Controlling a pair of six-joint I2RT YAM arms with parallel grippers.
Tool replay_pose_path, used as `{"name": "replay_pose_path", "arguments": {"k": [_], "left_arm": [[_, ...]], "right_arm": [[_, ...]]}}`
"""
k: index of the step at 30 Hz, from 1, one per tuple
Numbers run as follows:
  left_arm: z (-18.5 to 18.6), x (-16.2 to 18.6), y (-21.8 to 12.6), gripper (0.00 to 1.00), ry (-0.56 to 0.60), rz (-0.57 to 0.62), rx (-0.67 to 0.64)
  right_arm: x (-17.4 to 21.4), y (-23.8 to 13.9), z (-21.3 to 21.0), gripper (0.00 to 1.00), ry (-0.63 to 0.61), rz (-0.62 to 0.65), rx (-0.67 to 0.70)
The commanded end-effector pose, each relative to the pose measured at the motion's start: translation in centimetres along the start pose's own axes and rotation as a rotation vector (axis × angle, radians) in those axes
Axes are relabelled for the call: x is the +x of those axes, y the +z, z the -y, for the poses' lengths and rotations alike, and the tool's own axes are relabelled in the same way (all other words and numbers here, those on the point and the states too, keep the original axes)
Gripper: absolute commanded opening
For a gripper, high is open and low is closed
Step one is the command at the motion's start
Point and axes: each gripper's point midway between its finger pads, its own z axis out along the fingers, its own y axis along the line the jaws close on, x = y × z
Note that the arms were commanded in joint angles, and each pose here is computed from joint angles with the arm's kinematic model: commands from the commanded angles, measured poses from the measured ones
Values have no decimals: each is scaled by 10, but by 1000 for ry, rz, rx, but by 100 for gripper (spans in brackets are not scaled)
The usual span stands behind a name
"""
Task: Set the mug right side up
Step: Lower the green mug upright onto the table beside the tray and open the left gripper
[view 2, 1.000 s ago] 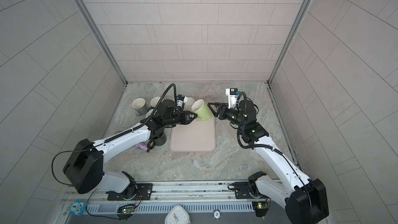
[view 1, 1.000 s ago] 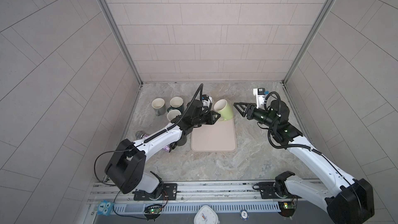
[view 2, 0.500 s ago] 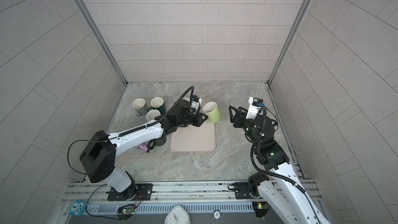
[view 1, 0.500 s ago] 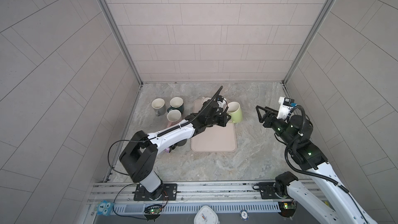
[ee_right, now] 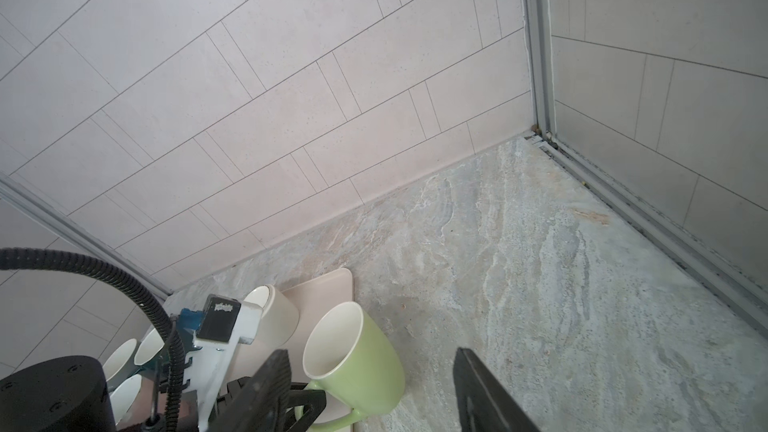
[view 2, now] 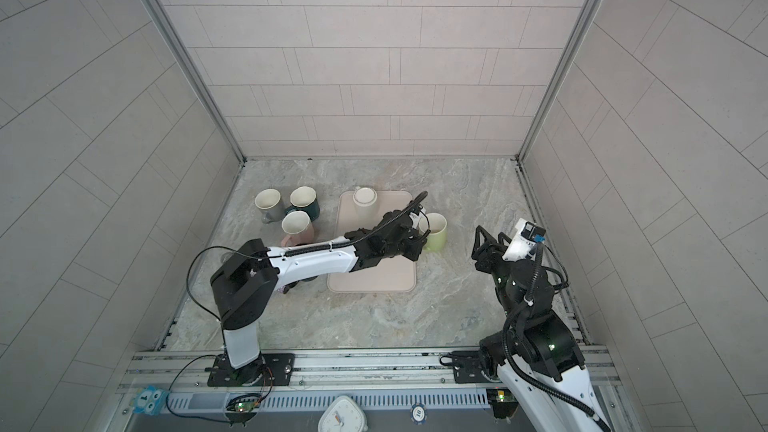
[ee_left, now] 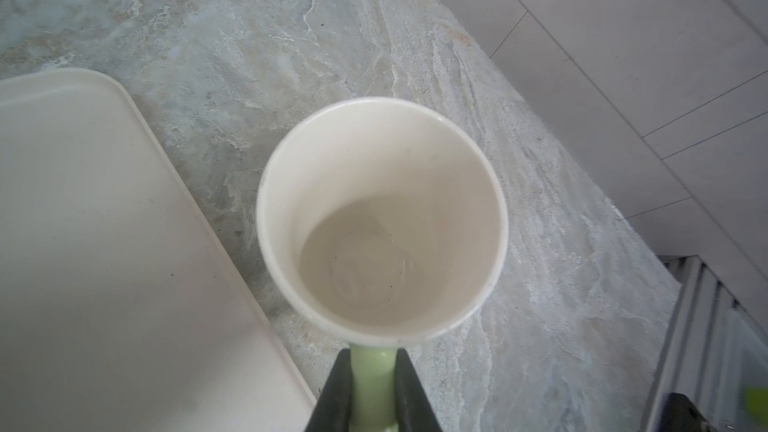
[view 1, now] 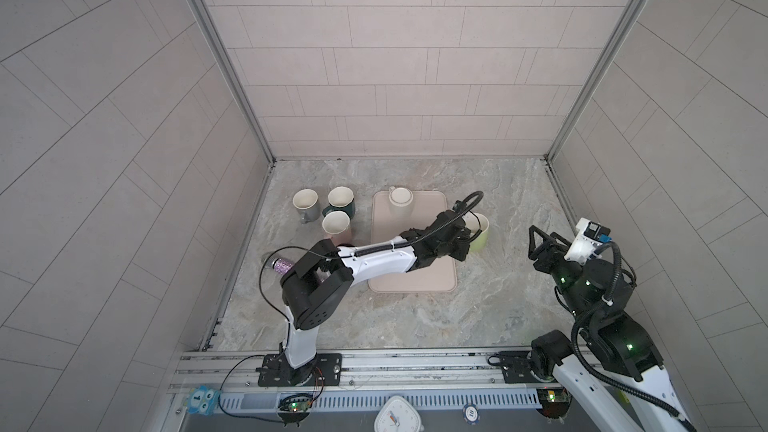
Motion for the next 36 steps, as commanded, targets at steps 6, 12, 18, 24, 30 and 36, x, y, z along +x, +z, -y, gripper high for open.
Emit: {"name": "replay_pose_path", "arguments": {"k": [6, 12, 18, 24, 30, 36], "left_arm": [[0, -38, 2, 0, 96, 177, -177], [0, -28, 16, 0, 84, 169, -189], [0, -26, 21, 0, 66, 184, -192], [-1, -24, 21, 46, 42, 189, -187], [-4, -26, 10, 93, 29, 193, -197], [-13, -31, -24, 100, -26, 220, -197]], "right_arm": [[8, -9, 14, 64, -5, -21, 47], [8, -15, 19, 65, -13, -13, 59], [15, -14, 22, 66, -10, -32, 66], [22, -8, 16, 70, -23, -81, 51], [25, -4, 13, 73, -25, -105, 41], [29, 9, -5, 75, -59, -176, -5]]}}
